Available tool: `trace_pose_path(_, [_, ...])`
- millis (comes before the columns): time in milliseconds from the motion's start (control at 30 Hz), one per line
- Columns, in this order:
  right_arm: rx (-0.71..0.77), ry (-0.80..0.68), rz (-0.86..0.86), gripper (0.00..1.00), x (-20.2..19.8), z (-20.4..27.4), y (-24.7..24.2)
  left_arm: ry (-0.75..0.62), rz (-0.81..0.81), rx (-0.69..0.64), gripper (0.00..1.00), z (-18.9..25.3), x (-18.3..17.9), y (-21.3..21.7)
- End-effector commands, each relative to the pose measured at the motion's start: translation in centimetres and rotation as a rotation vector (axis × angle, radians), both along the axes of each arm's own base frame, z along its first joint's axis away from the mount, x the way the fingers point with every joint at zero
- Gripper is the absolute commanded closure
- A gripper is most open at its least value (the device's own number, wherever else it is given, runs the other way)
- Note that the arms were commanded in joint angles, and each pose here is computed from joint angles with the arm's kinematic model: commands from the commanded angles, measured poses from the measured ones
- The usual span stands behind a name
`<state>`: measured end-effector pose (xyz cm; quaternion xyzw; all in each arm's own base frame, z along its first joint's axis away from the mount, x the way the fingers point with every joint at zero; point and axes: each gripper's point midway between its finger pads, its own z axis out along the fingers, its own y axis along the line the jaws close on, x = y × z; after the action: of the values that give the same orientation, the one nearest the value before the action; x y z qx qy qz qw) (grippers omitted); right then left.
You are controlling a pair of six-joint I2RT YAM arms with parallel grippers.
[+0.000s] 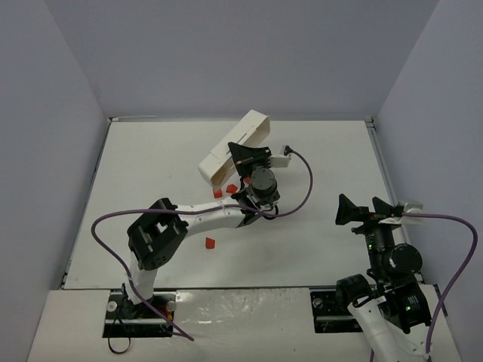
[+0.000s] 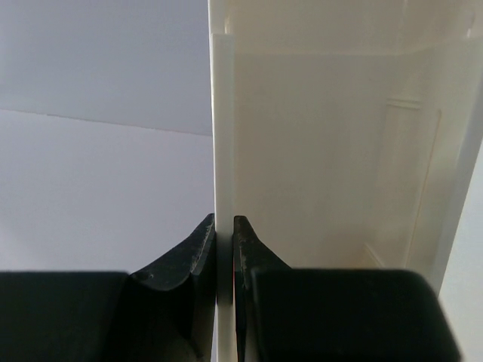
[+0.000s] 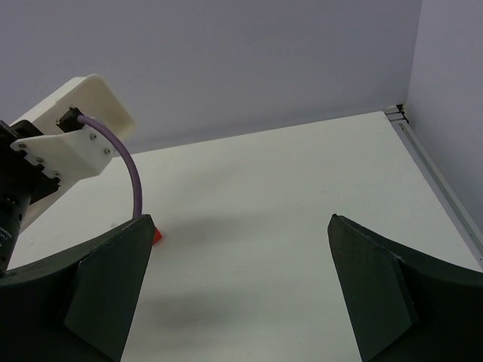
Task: Build the wood block tower
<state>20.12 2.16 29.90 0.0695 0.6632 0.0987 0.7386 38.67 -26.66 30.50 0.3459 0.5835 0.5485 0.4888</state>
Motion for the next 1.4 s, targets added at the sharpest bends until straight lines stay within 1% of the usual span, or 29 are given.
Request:
trace_pose_path(0, [0.016,-0.067,0.021,0.03,0.1,2.4,0.4,0.053,0.135,-0.026,1.0,-4.0,2.1,4.6])
trace_pose_path(67, [0.017,-0.065,0.016,0.03,0.2,2.4,0.4,0.063,0.138,0.003,1.0,-4.5,2.3,4.7])
trace_pose_path(400, [0.016,-0.061,0.019,0.03,0.3,2.3,0.5,0.053,0.149,0.005,1.0,-2.7,2.6,5.0])
trace_pose_path(533, [0.016,-0.064,0.019,0.03,0.2,2.4,0.4,0.06,0.158,0.01,1.0,-3.2,2.5,5.4])
trace_pose_path(633, [0.015,-0.061,0.024,0.03,0.3,2.3,0.5,0.04,0.214,-0.049,1.0,-3.2,2.6,7.0])
trace_pose_path(700, [0.014,-0.059,0.029,0.03,0.3,2.3,0.6,0.038,0.248,-0.142,1.0,-2.5,2.9,8.5])
trace_pose_path(767, [0.013,-0.059,0.035,0.03,0.3,2.3,0.8,0.059,0.24,-0.243,1.0,-2.1,3.2,9.6])
trace_pose_path(800, [0.012,-0.058,0.037,0.03,0.3,2.3,0.8,0.108,0.216,-0.347,1.0,-2.3,3.9,10.4])
trace_pose_path(833, [0.012,-0.057,0.039,0.03,0.3,2.3,0.8,0.172,0.221,-0.463,1.0,-2.7,3.7,11.6])
trace_pose_path(900, [0.013,-0.057,0.04,0.03,0.4,2.3,0.9,0.259,0.215,-0.628,1.0,-3.9,4.1,13.2])
trace_pose_path(933, [0.013,-0.056,0.039,0.03,0.4,2.2,0.9,0.265,0.233,-0.651,1.0,-4.2,4.4,14.5])
trace_pose_path(967, [0.01,-0.056,0.04,0.03,0.4,2.2,0.9,0.273,0.217,-0.674,1.0,-4.1,4.4,14.3])
trace_pose_path(1000, [0.008,-0.055,0.04,0.03,0.4,2.2,0.9,0.288,0.246,-0.696,1.0,-4.7,4.8,15.9])
trace_pose_path(1067, [0.007,-0.055,0.042,0.03,0.4,2.2,0.9,0.336,0.248,-0.746,1.0,-5.7,5.4,17.0])
trace_pose_path(1133, [0.005,-0.049,0.053,0.03,0.5,2.1,1.1,0.358,0.285,-0.801,1.0,-6.7,6.4,19.5])
trace_pose_path(1200, [0.002,-0.044,0.065,0.03,0.5,2.1,1.4,0.406,0.297,-0.894,1.0,-8.1,7.6,21.9])
trace_pose_path(1267, [-0.002,-0.037,0.074,0.04,0.6,2.0,1.6,0.441,0.287,-0.959,1.0,-9.0,8.7,22.7])
trace_pose_path(1367, [-0.004,-0.023,0.079,0.04,0.9,1.8,1.8,0.444,0.328,-1.048,1.0,-10.3,10.6,26.3])
